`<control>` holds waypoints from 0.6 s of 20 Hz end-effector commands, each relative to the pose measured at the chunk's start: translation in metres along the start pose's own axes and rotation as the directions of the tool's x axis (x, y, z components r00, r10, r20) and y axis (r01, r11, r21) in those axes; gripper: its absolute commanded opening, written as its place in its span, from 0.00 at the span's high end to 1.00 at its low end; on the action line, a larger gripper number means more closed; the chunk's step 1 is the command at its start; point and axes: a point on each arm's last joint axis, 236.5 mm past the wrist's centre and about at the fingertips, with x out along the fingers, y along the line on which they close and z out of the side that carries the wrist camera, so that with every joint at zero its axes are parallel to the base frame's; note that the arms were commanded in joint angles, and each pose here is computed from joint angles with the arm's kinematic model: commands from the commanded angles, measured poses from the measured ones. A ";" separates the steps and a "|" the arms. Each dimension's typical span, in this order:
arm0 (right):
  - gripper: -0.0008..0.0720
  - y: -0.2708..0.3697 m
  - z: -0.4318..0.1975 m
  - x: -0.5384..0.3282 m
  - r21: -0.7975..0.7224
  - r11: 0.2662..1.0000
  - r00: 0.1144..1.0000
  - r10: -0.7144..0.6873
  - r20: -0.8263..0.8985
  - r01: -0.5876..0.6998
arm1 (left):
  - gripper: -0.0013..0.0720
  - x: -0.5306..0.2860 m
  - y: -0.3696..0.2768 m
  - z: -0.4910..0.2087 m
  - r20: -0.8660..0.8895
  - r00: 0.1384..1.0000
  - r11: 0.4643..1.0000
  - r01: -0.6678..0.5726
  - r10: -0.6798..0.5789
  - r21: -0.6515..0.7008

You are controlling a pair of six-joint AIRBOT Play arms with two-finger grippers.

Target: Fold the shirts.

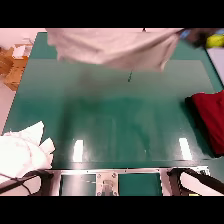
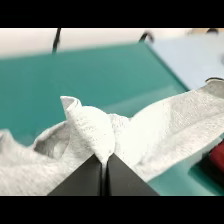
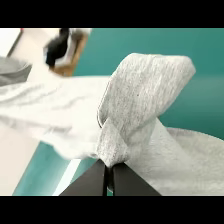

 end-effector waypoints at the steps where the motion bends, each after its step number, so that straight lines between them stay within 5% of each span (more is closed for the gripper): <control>1: 0.97 0.091 0.032 -0.092 -0.220 0.975 0.977 0.012 0.211 0.035 | 0.96 -0.079 -0.083 0.050 0.157 0.988 0.981 -0.045 0.016 0.187; 4: 0.97 0.132 0.025 -0.139 -0.335 0.934 0.948 -0.011 0.317 0.123 | 0.96 -0.110 -0.089 0.034 0.110 0.985 0.976 -0.150 0.133 0.159; 7: 0.97 0.129 0.006 -0.153 -0.359 0.910 0.942 -0.086 0.324 0.206 | 0.96 -0.110 -0.055 -0.027 -0.141 0.960 0.970 -0.237 0.244 0.061; 12: 0.97 0.041 -0.066 -0.099 -0.156 0.971 0.980 -0.167 0.112 0.183 | 0.95 -0.060 -0.006 -0.150 -0.446 0.887 0.948 -0.234 0.118 -0.215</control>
